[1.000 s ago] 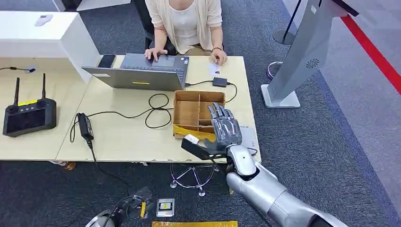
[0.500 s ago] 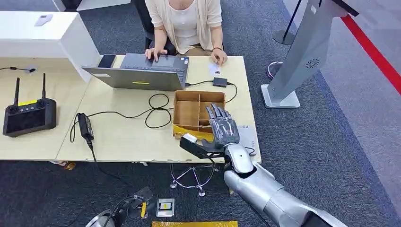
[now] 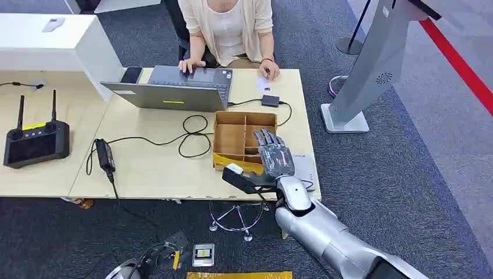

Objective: Pass the card to the sensor for recognition and then transmit it.

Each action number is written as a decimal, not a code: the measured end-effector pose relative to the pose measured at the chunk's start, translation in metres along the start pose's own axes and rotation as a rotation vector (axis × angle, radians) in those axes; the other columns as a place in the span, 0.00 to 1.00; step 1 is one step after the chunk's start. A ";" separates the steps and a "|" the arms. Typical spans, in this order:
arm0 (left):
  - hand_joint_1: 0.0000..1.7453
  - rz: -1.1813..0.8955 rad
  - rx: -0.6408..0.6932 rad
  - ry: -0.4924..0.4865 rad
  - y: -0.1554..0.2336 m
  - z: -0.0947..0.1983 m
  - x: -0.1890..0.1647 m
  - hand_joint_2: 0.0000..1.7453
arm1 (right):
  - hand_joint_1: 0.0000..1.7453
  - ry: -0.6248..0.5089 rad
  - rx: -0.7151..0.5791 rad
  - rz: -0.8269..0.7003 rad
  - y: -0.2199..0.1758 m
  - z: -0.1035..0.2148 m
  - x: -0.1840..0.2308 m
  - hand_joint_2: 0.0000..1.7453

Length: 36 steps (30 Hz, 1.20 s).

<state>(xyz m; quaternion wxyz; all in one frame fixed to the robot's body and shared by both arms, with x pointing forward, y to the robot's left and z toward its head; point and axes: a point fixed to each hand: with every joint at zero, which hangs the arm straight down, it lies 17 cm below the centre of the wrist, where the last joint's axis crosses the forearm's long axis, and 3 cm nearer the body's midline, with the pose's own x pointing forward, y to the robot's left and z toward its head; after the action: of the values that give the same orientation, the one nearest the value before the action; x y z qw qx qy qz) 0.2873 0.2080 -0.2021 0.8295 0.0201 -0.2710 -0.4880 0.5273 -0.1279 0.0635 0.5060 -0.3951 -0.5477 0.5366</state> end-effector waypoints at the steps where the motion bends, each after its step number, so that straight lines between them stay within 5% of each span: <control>1: 0.00 -0.006 -0.002 0.001 0.000 0.000 -0.001 0.00 | 0.00 0.004 0.003 0.002 0.001 0.000 -0.001 1.00; 12: 0.00 -0.018 -0.012 0.003 -0.002 0.000 -0.001 0.00 | 0.00 0.022 0.020 0.012 0.008 0.001 -0.008 1.00; 13: 0.00 -0.019 -0.013 0.003 -0.002 0.000 -0.001 0.00 | 0.06 0.024 0.021 0.012 0.009 0.001 -0.008 1.00; 14: 0.00 -0.021 -0.013 0.003 -0.002 0.000 -0.001 0.00 | 1.00 0.026 0.022 0.013 0.009 0.001 -0.009 1.00; 36: 0.00 -0.071 -0.032 -0.003 -0.005 0.000 0.004 0.00 | 1.00 0.045 0.037 0.016 0.013 0.001 -0.018 1.00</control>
<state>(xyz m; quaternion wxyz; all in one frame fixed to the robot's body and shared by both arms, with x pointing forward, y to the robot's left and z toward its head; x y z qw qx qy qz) 0.2846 0.2016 -0.2017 0.8114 0.0157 -0.2632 -0.5216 0.5276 -0.1439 0.0486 0.5210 -0.4019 -0.5231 0.5416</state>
